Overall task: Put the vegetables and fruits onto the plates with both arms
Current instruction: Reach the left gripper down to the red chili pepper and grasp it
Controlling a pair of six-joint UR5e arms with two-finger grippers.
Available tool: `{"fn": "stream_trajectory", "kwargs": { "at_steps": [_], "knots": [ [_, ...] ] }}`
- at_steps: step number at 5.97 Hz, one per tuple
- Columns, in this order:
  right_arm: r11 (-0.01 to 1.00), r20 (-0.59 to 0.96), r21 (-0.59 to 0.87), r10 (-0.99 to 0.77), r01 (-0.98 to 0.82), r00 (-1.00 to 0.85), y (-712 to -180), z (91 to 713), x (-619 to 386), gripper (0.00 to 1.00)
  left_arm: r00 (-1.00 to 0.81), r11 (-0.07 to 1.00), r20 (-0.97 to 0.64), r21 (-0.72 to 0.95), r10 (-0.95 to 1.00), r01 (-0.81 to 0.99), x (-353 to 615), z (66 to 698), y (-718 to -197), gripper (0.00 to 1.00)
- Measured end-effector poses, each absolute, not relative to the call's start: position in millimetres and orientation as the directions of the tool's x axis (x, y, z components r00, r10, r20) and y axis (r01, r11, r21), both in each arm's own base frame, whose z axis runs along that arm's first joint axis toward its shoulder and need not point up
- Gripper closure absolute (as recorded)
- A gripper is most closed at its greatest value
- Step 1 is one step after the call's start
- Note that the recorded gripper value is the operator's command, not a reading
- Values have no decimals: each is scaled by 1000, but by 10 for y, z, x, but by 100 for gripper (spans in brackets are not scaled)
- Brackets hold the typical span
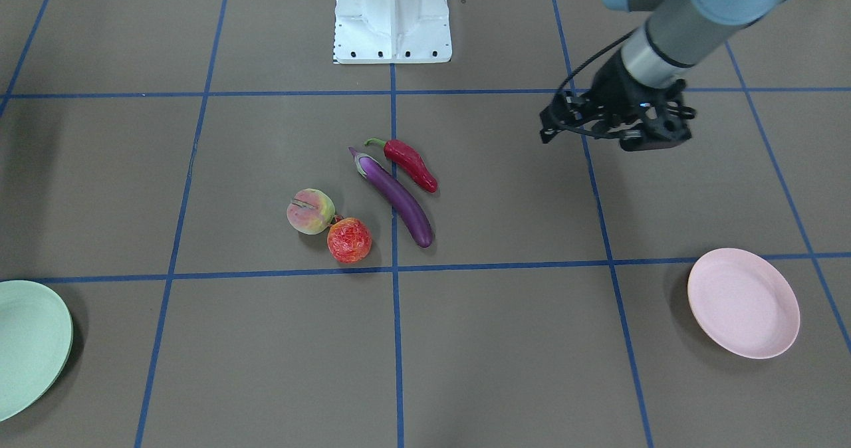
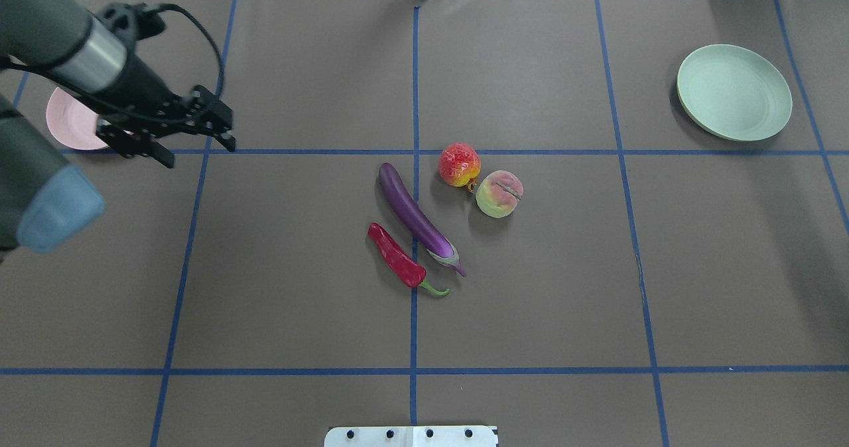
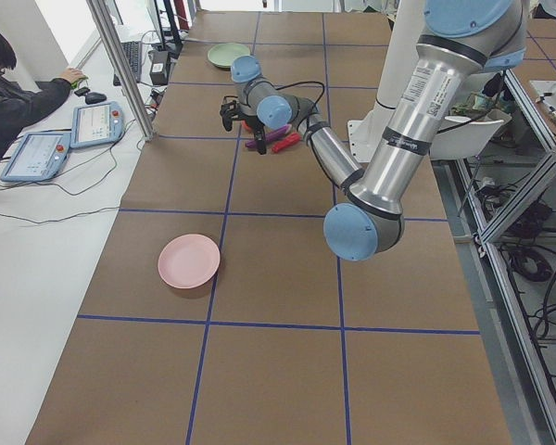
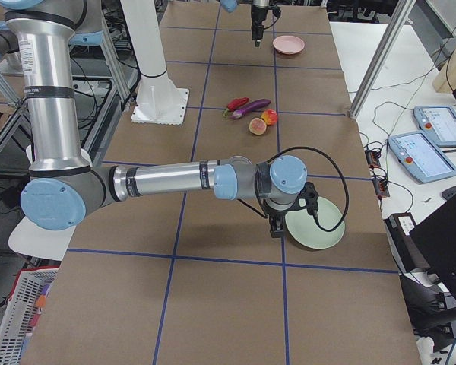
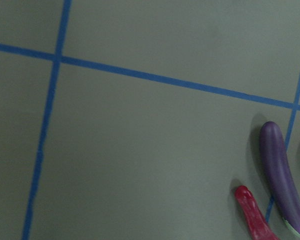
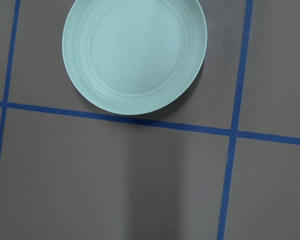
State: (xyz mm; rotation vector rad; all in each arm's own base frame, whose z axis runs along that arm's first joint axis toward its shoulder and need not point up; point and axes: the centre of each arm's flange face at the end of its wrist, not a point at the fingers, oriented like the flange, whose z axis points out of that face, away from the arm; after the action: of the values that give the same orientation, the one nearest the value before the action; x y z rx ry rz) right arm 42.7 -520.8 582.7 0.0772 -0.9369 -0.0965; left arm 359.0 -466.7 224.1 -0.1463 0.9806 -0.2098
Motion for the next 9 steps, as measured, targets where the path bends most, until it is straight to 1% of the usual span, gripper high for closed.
{"fn": "stream_trajectory", "kwargs": {
  "at_steps": [1, 3, 4, 6, 7, 8, 9],
  "knots": [
    [993, 800, 108, -117, 49, 588, -5205, 5827, 426, 0, 548, 954, -781, -242, -300, 177, 4144, 2028, -4388, 0],
    [993, 804, 109, -118, 50, 583, -5206, 5818, 416, 0, 563, 918, -726, -286, -395, 275, 5179, 1745, -4114, 0],
    [993, 805, 111, -120, 51, 582, -5211, 5807, 413, 0, 574, 914, -713, -287, -403, 286, 5549, 1727, -4035, 0],
    [992, 805, 112, -121, 50, 580, -5214, 5799, 413, 0, 586, 917, -707, -278, -396, 285, 6010, 1937, -3980, 0],
    [992, 805, 112, -120, 50, 581, -5214, 5802, 417, 0, 590, 919, -705, -276, -393, 283, 6119, 2009, -3975, 10],
    [993, 805, 112, -120, 50, 581, -5214, 5804, 417, 0, 594, 918, -701, -276, -394, 283, 6175, 2053, -3983, 38],
    [992, 805, 112, -120, 50, 581, -5219, 5797, 414, 0, 596, 918, -699, -276, -395, 284, 6197, 2068, -3989, 44]
  ]
}}
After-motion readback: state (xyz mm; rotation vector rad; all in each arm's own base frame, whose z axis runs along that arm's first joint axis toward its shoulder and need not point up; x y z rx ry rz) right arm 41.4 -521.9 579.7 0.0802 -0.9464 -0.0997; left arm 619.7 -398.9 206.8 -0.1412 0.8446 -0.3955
